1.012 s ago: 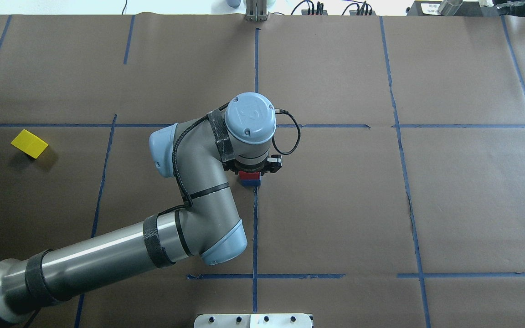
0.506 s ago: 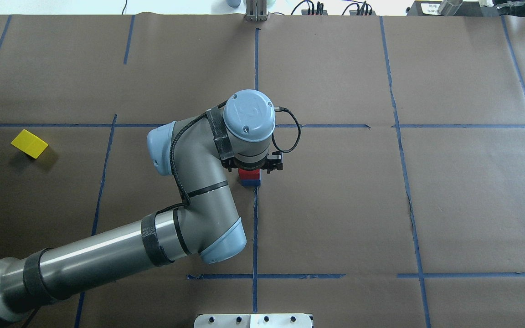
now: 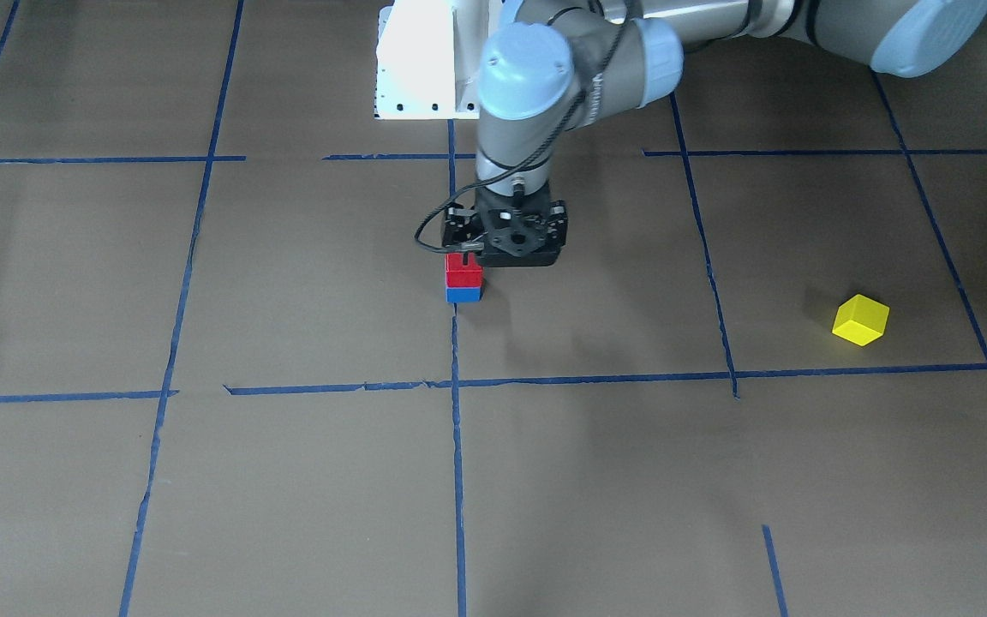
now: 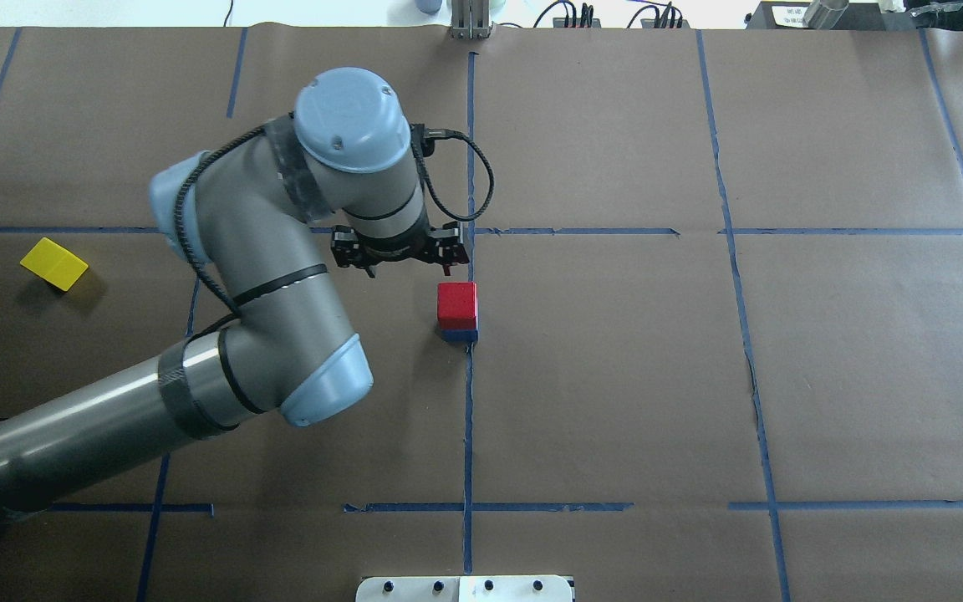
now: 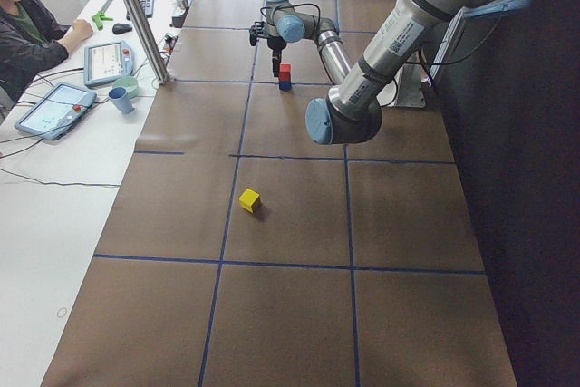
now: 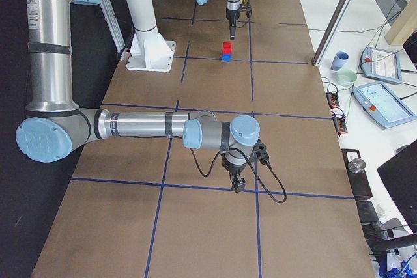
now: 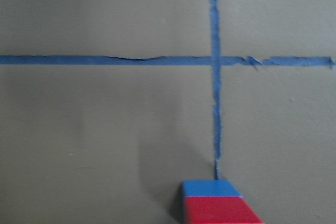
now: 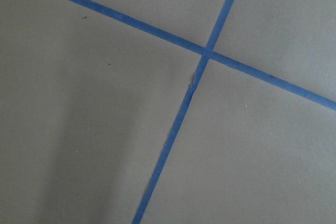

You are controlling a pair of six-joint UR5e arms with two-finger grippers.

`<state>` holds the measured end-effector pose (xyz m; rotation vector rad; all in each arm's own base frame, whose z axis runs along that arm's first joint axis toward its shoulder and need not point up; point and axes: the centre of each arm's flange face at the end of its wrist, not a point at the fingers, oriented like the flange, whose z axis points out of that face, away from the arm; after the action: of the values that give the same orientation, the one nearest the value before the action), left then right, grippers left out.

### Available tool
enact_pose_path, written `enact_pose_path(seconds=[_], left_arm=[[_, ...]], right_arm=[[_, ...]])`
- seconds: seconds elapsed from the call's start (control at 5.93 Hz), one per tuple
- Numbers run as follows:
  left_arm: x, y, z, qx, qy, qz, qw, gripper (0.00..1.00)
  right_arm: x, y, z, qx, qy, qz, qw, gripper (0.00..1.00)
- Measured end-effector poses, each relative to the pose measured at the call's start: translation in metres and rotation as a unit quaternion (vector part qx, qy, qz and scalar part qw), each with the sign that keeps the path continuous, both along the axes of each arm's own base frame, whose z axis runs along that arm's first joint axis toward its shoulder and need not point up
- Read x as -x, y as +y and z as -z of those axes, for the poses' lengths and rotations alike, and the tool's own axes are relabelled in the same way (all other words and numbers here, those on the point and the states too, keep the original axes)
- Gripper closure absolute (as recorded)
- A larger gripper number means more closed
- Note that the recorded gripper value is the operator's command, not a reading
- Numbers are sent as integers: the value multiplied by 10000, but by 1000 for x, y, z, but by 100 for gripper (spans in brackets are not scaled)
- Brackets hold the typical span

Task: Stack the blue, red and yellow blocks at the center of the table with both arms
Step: 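Lift the left gripper away and move it toward the yellow block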

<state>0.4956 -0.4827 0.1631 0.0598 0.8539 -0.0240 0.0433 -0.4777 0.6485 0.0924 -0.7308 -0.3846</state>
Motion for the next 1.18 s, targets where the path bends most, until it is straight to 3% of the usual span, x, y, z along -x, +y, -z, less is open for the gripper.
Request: enact_pose_path(seconds=[0.51, 0.84, 1.18], left_arm=[[148, -44, -143, -859, -312, -809, 9925, 0], [250, -70, -258, -1348, -469, -1428, 9794, 0], [299, -75, -359, -1668, -392, -1824, 9682, 0]], right_arm=[[0, 0, 0, 0, 0, -1, 10000, 0], [0, 0, 0, 4, 0, -5, 10000, 0], [0, 1, 0, 10, 1, -5, 10000, 0]])
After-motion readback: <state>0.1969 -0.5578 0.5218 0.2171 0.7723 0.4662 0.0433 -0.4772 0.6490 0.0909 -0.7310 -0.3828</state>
